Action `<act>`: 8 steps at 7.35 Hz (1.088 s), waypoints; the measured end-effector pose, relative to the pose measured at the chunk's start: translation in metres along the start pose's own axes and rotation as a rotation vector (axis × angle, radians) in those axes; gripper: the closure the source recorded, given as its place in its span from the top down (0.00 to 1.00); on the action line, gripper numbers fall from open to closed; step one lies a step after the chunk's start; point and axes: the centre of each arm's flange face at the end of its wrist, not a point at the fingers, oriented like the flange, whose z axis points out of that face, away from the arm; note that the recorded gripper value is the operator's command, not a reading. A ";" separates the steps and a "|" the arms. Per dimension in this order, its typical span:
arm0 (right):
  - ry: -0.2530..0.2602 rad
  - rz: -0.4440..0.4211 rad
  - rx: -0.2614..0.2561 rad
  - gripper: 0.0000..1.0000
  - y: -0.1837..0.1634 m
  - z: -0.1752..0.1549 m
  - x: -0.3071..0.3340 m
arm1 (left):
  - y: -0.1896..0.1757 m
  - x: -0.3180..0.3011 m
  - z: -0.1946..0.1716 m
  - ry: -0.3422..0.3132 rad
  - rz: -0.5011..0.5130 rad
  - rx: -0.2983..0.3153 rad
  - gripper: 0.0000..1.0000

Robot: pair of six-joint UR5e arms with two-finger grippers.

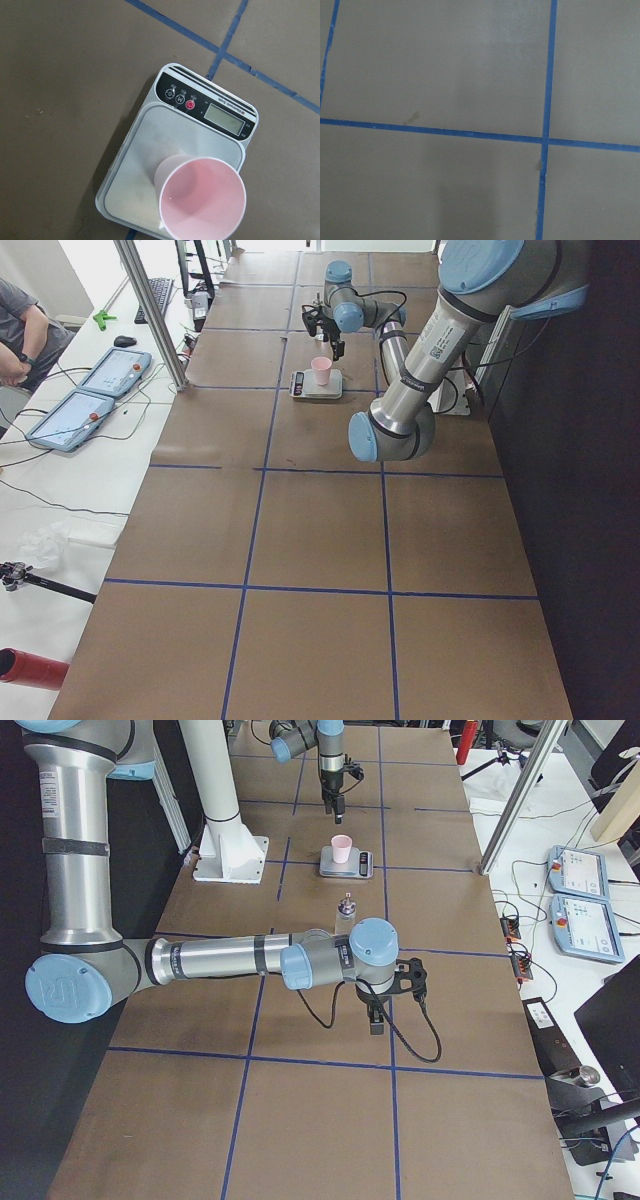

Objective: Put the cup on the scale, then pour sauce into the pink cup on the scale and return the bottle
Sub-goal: 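Lift the left gripper away from the scale while the right gripper approaches the bottle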

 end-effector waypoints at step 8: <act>-0.007 0.196 0.054 1.00 0.106 -0.048 -0.290 | -0.149 -0.151 -0.121 -0.094 0.313 0.123 1.00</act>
